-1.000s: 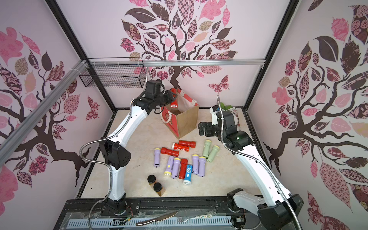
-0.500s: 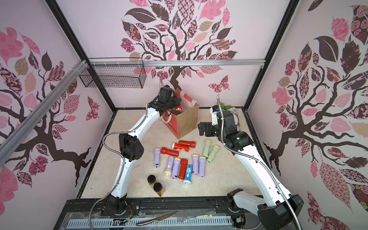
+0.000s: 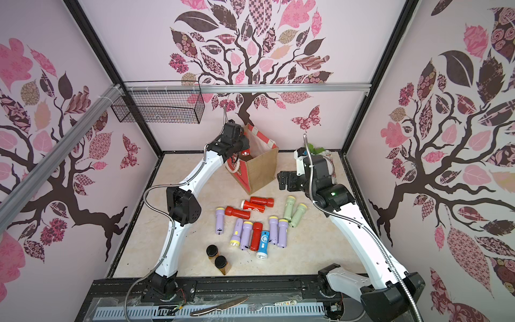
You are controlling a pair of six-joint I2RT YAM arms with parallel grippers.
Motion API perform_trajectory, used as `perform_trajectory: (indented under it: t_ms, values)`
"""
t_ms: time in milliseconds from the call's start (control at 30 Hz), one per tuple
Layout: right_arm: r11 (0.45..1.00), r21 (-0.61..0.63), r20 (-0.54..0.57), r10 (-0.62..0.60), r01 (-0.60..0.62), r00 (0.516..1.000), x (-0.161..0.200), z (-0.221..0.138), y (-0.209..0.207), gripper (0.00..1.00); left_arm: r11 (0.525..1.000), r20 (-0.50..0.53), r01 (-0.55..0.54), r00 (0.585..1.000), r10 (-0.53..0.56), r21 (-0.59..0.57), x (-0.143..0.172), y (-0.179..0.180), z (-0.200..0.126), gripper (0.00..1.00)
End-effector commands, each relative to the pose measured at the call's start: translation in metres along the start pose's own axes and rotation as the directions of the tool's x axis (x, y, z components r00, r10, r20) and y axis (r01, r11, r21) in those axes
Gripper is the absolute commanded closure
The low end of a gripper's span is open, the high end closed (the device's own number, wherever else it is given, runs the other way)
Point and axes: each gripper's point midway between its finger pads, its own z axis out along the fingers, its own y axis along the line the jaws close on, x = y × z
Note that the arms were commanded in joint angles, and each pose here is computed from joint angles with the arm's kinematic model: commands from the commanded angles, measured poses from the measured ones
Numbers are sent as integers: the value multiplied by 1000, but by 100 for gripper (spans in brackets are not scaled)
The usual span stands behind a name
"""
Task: Put the flashlights into the tote bags
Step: Place the flashlight in the canvas bag.
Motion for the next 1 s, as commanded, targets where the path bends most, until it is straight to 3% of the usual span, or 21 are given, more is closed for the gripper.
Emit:
perform_trajectory:
  t_ms: [0,300,600,967]
  values:
    - [1000,-7,66,-18,19,998,-20,-21,6,0,995,9,-36,999,37,-89,-4,18,-3,100]
    - [1000,0,75,-22,22,997,-22,-22,5,0,978,-64,-124,991,114,-171,10,36,-20,100]
    - [1000,-10,77,-18,19,997,-24,-22,7,0,954,-132,-152,984,121,-257,22,58,-22,100]
    - [999,-39,107,-23,28,994,-28,-27,12,0,958,-134,-154,983,124,-242,24,57,-19,100]
